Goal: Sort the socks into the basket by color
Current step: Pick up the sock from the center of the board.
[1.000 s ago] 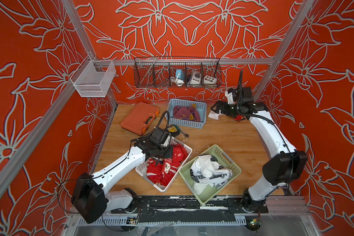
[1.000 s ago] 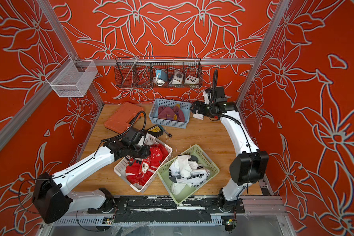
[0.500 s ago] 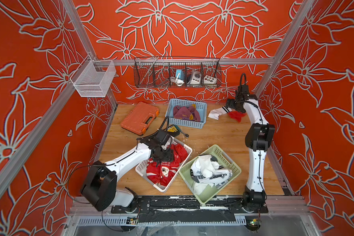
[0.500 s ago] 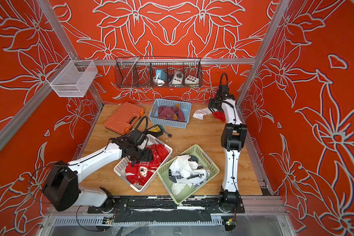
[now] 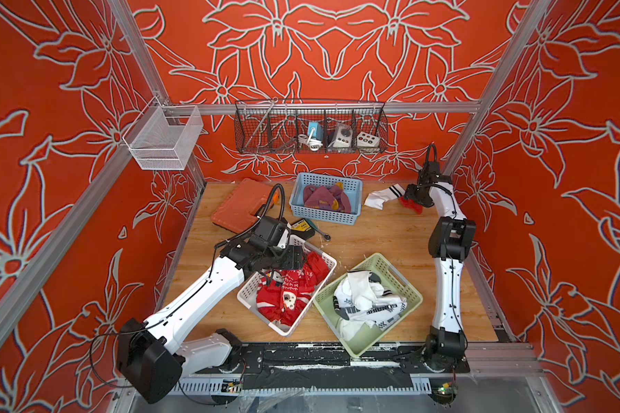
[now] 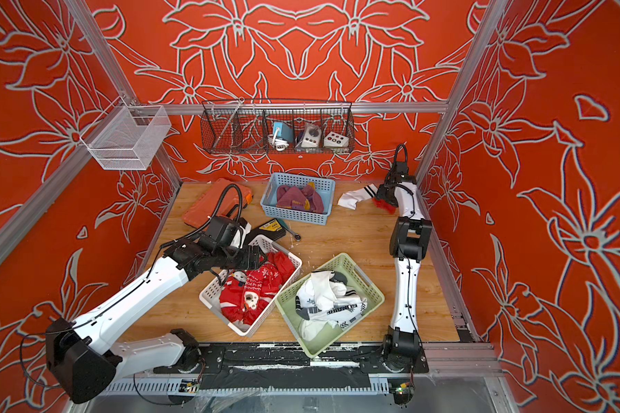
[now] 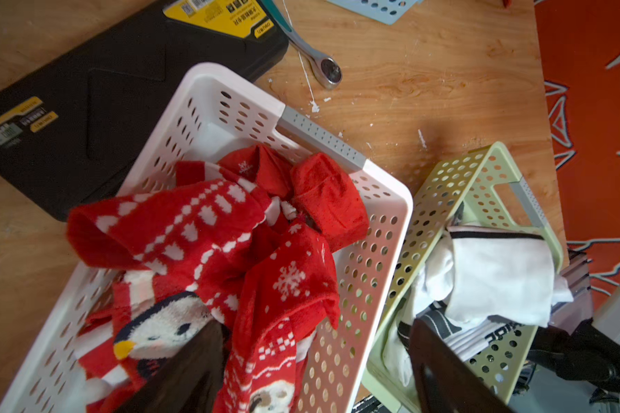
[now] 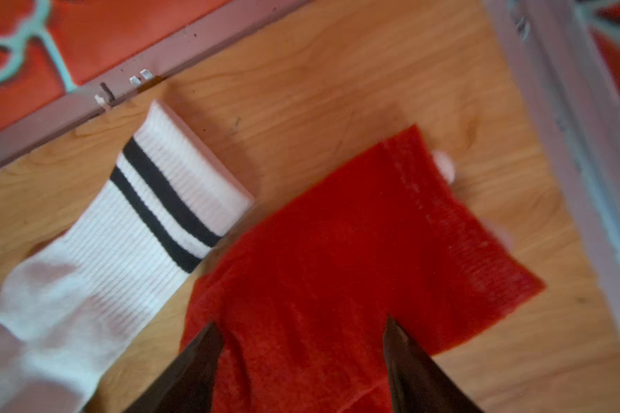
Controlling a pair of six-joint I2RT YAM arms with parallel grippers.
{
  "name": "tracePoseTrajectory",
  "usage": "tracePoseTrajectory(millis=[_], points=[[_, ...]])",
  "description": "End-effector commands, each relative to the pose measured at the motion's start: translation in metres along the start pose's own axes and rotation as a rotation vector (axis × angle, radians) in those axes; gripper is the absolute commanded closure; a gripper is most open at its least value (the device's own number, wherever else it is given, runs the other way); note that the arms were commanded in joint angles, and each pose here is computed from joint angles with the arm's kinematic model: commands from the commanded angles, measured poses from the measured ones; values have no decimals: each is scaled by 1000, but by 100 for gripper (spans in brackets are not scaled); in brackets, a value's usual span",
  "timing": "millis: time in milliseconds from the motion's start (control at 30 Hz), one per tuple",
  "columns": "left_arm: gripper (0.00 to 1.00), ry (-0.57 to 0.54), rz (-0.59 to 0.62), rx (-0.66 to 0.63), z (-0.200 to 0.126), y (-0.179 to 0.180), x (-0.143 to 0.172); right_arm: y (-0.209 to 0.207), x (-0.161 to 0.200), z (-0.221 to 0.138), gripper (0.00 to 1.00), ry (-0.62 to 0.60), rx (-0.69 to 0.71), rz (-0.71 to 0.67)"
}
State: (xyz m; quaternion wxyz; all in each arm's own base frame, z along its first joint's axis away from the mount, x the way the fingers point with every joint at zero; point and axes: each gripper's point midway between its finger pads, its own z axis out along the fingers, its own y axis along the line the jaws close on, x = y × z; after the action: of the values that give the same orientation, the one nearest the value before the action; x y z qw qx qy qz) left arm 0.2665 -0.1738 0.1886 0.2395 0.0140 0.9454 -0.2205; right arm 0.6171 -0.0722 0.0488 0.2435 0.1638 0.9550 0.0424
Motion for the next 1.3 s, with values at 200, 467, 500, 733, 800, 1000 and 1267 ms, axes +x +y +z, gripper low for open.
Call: tracePoseTrajectory(millis=[200,467,500,733,800,1000,1267], points=[[20,-95,20,35,-17,-10,-32,5,33,-7,94,120,-22,15],[20,-143,77,153,-24,-36,-49,33,29,-76,100,69,-124,-11],[20,-143,88,170,-24,-40,-50,41,31,-90,100,58,-149,-23],[20,-182,141,303,-26,-70,-67,90,66,-168,100,-10,-303,-55],[20,-192,162,336,-25,-79,-72,107,77,-191,100,-35,-356,-64],[19,-220,222,414,-18,-103,-80,169,126,-264,100,-70,-520,-160],[18,-269,274,506,-23,-129,-84,210,184,-326,100,-45,-712,-251]])
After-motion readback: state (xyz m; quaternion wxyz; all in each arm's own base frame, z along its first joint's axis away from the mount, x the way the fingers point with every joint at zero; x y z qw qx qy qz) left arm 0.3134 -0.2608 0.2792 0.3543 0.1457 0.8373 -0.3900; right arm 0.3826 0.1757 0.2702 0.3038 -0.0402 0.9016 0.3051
